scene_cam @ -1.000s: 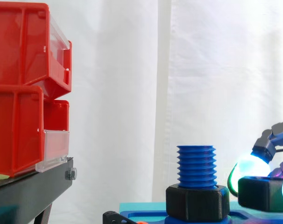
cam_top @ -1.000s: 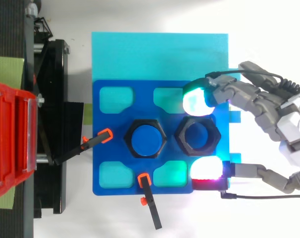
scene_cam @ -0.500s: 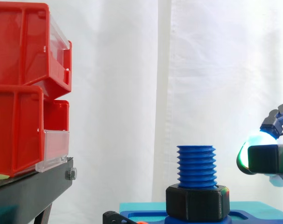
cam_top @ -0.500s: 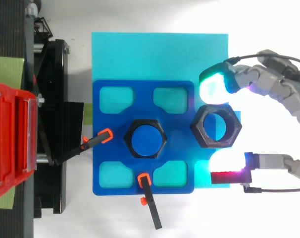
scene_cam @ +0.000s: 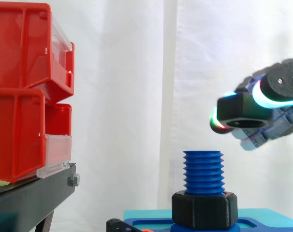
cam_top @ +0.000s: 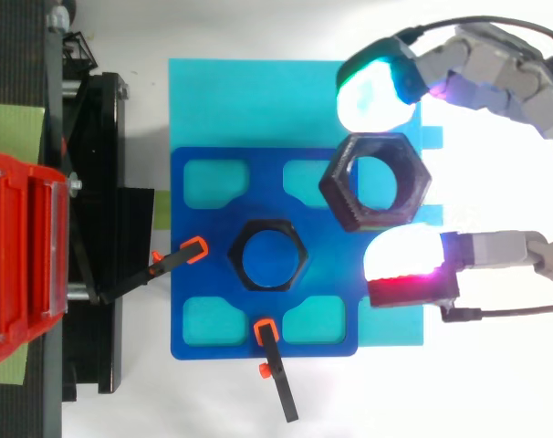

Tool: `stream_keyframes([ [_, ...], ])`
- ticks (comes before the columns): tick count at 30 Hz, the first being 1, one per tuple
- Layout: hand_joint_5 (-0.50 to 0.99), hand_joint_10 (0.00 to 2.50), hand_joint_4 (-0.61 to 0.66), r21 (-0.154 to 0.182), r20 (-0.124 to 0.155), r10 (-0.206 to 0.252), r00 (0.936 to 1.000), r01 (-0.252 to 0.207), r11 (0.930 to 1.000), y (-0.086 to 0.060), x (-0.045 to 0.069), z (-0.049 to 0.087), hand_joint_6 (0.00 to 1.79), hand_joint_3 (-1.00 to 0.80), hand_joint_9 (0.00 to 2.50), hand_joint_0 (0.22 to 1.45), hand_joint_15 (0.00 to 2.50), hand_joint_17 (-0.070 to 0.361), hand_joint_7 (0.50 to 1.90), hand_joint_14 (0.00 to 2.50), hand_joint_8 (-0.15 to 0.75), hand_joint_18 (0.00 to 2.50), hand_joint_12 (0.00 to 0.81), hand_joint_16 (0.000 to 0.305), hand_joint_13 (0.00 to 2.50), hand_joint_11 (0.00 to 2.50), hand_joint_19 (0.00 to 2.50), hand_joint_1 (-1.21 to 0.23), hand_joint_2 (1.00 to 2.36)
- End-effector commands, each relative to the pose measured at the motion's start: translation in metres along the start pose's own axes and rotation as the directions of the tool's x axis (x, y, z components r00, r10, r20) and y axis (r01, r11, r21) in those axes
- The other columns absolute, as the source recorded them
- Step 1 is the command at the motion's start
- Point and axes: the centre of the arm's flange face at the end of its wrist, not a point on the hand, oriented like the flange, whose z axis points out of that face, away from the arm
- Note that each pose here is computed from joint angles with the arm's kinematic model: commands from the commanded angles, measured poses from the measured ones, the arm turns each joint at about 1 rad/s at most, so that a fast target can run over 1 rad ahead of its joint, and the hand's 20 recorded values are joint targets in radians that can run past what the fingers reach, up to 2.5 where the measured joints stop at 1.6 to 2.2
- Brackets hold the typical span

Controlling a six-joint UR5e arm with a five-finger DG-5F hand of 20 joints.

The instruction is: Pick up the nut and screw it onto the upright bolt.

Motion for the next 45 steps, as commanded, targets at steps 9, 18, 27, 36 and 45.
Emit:
stream_keyframes([
  [9,-0.17,0.00,0.34,-0.199,-0.060,-0.015,0.9981,0.003,0.9799,0.005,-0.006,0.029,0.50,-0.50,0.71,0.57,0.00,0.073,1.00,0.00,0.348,0.38,0.370,0.032,0.67,0.02,0.00,-0.73,1.00],
  [18,-0.17,0.00,0.34,-0.243,-0.093,-0.060,0.9939,0.036,0.9694,-0.010,0.024,0.035,0.50,-0.50,0.72,0.57,0.00,0.073,1.00,0.00,0.349,0.38,0.370,0.032,0.67,0.01,0.00,-0.73,1.00],
  [27,-0.17,0.00,0.34,-0.252,-0.098,-0.069,0.9928,0.042,0.9668,-0.013,0.028,0.037,0.50,-0.50,0.72,0.58,0.00,0.075,1.00,0.00,0.353,0.39,0.374,0.033,0.68,0.02,0.00,-0.73,1.00],
  [36,-0.16,0.00,0.35,-0.271,-0.107,-0.118,0.9872,0.085,0.9588,-0.017,0.036,0.037,0.50,-0.50,0.73,0.58,0.00,0.076,1.00,0.00,0.355,0.40,0.379,0.034,0.70,0.01,0.00,-0.72,1.00],
  [45,-0.16,0.00,0.34,-0.280,-0.103,-0.144,0.9842,0.110,0.9536,-0.015,0.038,0.035,0.50,-0.50,0.74,0.58,0.00,0.077,0.99,0.00,0.356,0.41,0.379,0.034,0.71,0.01,0.00,-0.72,1.00],
])
